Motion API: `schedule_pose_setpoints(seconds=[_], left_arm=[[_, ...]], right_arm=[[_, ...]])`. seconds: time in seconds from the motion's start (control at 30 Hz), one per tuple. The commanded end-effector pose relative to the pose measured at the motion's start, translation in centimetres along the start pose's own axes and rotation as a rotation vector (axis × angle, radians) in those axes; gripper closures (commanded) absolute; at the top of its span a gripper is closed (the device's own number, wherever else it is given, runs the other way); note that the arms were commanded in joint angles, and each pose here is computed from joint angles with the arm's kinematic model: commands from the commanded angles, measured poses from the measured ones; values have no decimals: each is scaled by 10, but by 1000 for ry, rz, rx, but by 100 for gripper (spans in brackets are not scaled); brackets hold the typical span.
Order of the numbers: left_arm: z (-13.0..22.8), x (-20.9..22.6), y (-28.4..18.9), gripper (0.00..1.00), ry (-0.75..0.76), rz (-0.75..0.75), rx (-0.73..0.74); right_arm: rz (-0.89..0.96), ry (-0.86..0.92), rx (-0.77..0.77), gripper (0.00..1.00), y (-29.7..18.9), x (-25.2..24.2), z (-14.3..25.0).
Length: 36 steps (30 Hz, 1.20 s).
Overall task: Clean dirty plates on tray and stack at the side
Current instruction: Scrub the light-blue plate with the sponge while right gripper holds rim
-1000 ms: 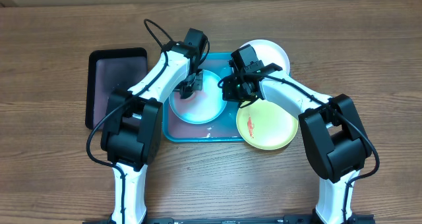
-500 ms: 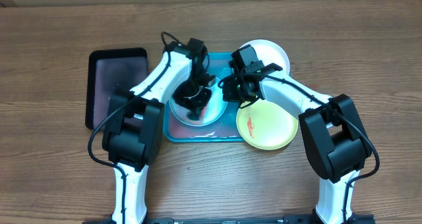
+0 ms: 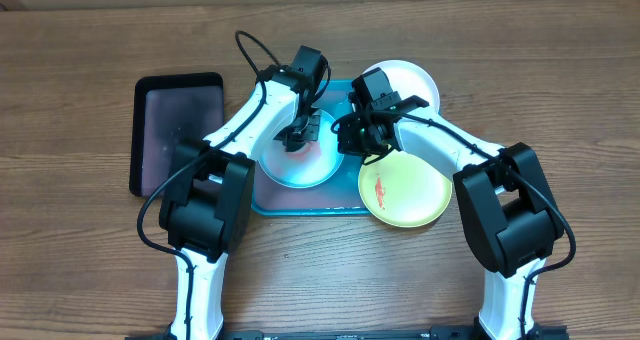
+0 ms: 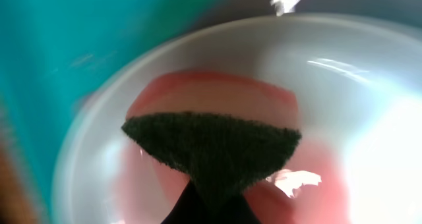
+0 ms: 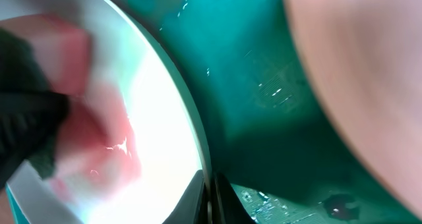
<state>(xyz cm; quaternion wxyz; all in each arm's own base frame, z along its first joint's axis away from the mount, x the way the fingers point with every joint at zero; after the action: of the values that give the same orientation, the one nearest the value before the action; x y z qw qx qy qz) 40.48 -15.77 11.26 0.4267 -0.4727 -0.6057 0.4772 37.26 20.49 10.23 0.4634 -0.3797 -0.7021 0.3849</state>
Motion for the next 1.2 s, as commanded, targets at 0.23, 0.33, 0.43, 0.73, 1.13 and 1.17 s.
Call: schedule_pose_setpoints(seconds=[0.23,0.33,0.43,0.73,1.13,1.17], left_arm=[[34,-1,-7,96,279,221,317],[38,-14,-13,96,378,440,359],[28,-20,-11,96,338,461,291],[-18,4,-1,96,-110,-6,-110],[31,23,-6,96,50,-77,269],[35,20,-6,96,93,-29,308]], right_arm=[[-15,-2,-10,96,-2,3,-6],[-15,-2,-11,96,-2,3,-6],[-15,-1,-8,96,-2,2,-6],[-14,-2,-9,96,-2,2,-6],[-14,-2,-9,96,-2,2,-6],[-14,-1,-8,96,-2,2,-6]])
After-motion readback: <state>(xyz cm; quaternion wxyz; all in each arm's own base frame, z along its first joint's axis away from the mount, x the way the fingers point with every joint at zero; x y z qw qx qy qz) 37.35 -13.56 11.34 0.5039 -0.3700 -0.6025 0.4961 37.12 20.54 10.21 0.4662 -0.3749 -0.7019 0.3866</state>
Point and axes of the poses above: each gripper's point midway between its finger pads, its own y axis out along the fingers, its own x axis along the line the jaws close on, z = x × y, the point moved 10 cm from there along -y, back along the fingers, and after that the axes turned 15 degrees about -y, right-handed, at the moved point
